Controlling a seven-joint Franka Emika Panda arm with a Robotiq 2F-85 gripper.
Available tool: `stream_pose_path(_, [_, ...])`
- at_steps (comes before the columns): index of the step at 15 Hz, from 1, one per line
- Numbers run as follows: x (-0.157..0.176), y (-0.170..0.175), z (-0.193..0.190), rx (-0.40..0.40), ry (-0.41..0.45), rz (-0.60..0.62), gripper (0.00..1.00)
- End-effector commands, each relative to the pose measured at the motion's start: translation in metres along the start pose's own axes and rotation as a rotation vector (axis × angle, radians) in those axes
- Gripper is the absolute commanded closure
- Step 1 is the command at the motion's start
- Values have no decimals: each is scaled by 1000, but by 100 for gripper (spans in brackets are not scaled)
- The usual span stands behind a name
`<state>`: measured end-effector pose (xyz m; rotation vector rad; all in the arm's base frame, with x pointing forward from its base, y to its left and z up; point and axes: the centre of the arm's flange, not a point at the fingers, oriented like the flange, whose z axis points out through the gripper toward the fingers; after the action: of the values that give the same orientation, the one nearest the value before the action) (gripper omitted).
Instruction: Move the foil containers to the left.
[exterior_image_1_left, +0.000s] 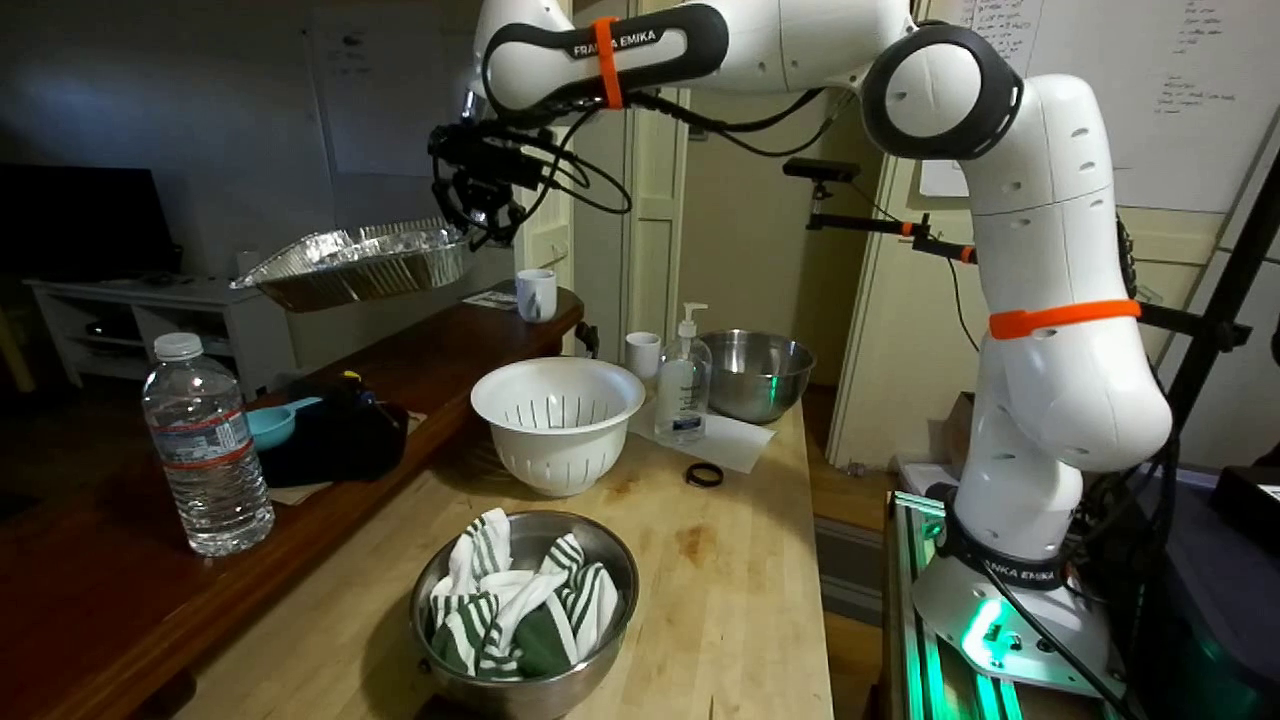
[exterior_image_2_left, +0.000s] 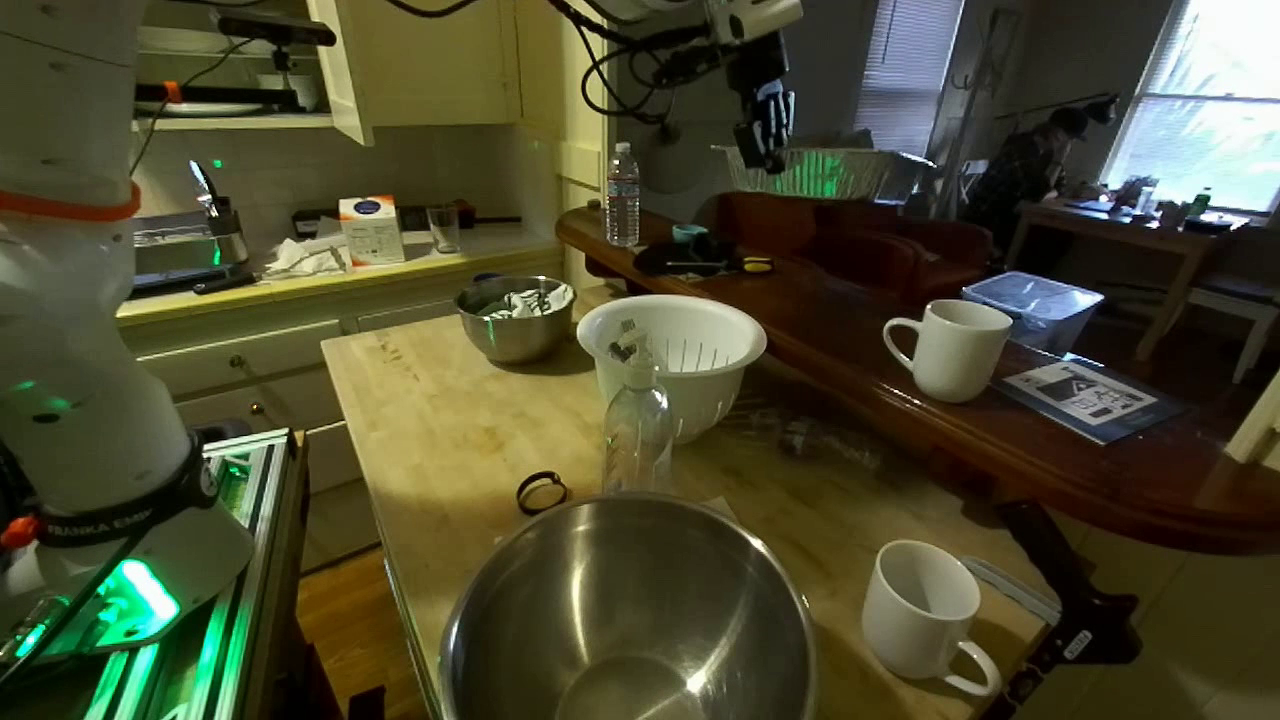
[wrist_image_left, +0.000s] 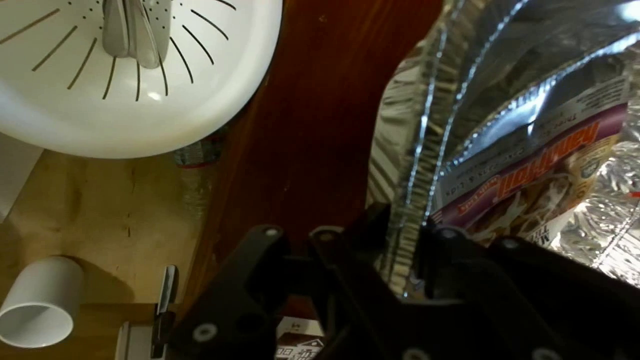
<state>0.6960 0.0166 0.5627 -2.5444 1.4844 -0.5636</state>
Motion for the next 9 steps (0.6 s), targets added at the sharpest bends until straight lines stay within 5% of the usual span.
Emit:
stream_pose_path(1, [-27, -12, -39, 51, 43, 24, 96])
stream_pose_path(3, [-36, -12, -61, 84, 49, 16, 96])
stream_pose_path(4, [-25, -16, -44, 58, 29, 3, 86])
stream_pose_path(9, [-31, -18, -62, 80, 34, -1, 86])
